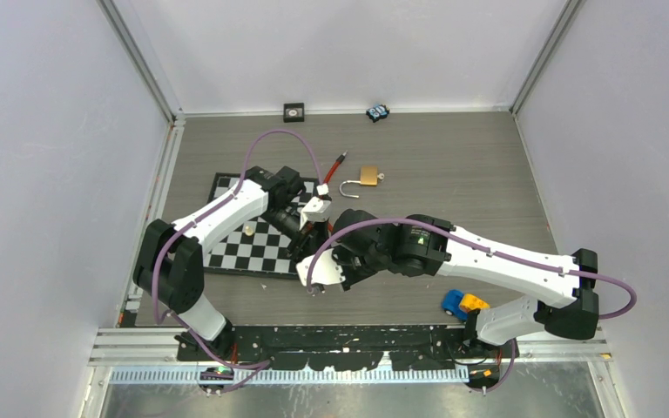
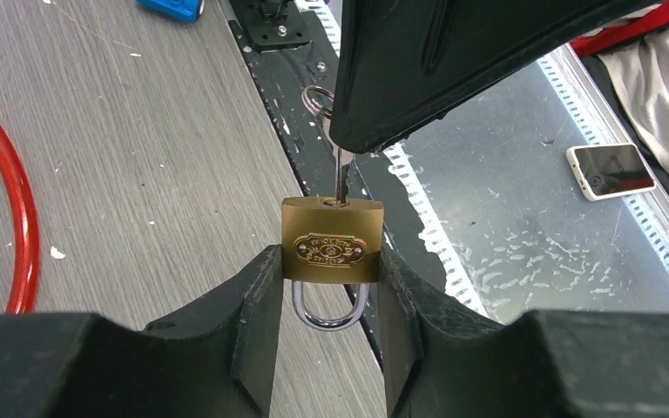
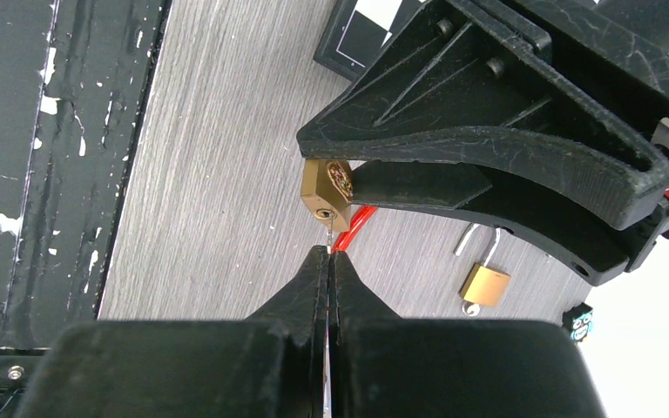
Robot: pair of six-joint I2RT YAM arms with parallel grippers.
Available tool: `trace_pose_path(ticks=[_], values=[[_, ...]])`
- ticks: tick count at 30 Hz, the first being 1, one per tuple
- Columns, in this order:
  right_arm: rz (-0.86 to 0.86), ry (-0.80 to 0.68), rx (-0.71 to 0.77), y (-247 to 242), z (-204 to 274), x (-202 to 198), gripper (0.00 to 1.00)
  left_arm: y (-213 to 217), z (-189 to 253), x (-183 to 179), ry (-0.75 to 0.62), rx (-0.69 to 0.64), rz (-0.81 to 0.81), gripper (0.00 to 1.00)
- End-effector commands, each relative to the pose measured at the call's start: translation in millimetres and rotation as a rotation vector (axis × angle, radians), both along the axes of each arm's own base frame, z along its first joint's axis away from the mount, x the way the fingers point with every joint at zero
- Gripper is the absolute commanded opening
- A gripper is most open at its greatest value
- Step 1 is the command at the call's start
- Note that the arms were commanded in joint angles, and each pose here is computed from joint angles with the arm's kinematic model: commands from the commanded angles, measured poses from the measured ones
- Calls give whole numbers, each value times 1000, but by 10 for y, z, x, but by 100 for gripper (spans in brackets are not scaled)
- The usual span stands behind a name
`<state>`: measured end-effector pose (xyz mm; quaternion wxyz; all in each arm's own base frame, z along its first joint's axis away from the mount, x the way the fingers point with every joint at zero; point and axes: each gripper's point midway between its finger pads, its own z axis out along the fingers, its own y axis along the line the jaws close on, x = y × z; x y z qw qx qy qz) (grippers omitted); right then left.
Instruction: Unlock with the key
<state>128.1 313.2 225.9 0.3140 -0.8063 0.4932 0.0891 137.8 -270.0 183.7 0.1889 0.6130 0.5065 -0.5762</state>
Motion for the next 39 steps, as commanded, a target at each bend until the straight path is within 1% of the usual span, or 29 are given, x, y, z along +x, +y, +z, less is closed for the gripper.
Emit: trace_pose_path(ticks=[1, 19, 32, 34, 39], values=[[2, -36, 33, 40, 94, 29, 1, -38, 150, 23, -24, -62, 5, 0], [11, -38, 12, -2, 30, 19, 1, -27, 162, -4, -29, -74, -3, 0], [7, -34, 24, 56, 28, 18, 1, -32, 159, -6, -17, -75, -4, 0], [-15, -65, 17, 47, 38, 77, 1, -36, 156, -2, -12, -74, -4, 0], [-24, -83, 21, 66, 55, 104, 1, -33, 155, -7, -7, -71, -4, 0]])
